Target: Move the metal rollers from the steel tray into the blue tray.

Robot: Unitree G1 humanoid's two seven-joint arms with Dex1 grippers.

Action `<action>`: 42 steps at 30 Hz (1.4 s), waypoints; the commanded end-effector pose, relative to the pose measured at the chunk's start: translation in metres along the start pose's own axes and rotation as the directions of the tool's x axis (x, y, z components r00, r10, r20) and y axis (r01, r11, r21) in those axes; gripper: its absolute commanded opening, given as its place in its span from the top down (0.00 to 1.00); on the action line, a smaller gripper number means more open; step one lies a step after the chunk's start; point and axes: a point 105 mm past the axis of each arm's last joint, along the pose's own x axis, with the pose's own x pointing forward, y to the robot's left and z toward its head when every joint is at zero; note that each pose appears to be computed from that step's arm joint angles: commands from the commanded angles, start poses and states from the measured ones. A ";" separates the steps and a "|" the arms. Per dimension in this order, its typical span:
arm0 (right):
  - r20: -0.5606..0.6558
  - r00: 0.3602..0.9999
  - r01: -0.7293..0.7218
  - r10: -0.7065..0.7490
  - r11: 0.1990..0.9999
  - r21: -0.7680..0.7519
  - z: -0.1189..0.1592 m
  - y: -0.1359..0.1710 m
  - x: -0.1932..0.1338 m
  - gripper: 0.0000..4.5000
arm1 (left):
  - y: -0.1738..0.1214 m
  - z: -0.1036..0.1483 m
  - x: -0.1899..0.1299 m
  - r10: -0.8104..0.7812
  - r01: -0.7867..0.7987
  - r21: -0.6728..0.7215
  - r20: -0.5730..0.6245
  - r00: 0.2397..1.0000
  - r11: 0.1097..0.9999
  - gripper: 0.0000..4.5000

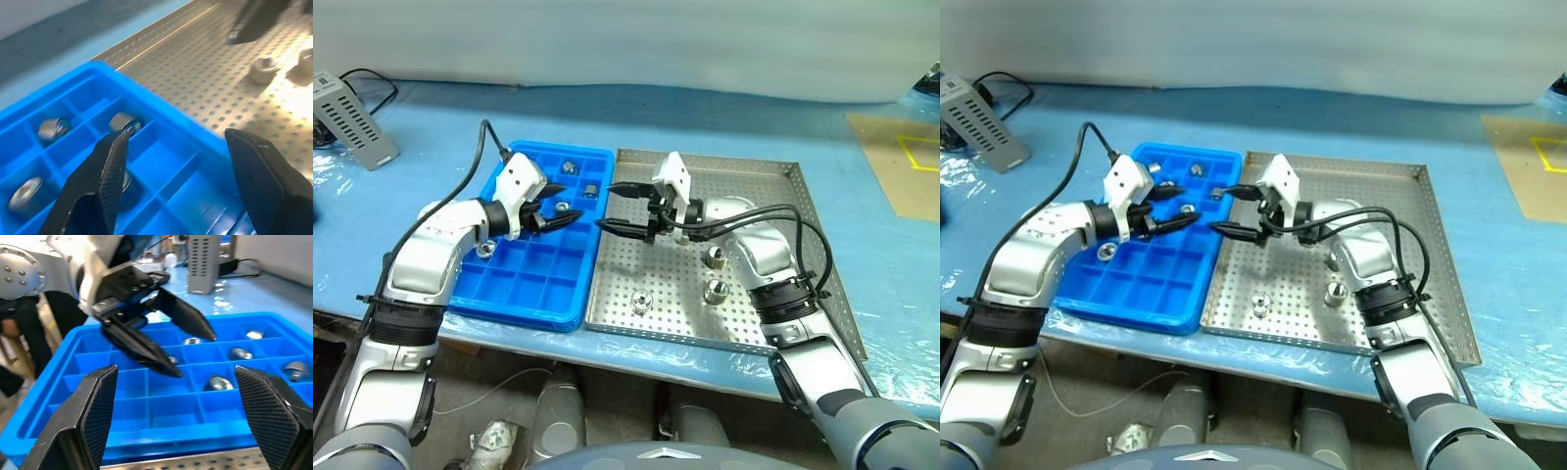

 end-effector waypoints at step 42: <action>-0.134 0.865 0.491 -0.483 0.870 0.038 -0.021 0.042 -0.098 0.11 | -0.094 -0.061 0.062 -0.783 0.860 0.242 -0.357 0.509 0.449 0.26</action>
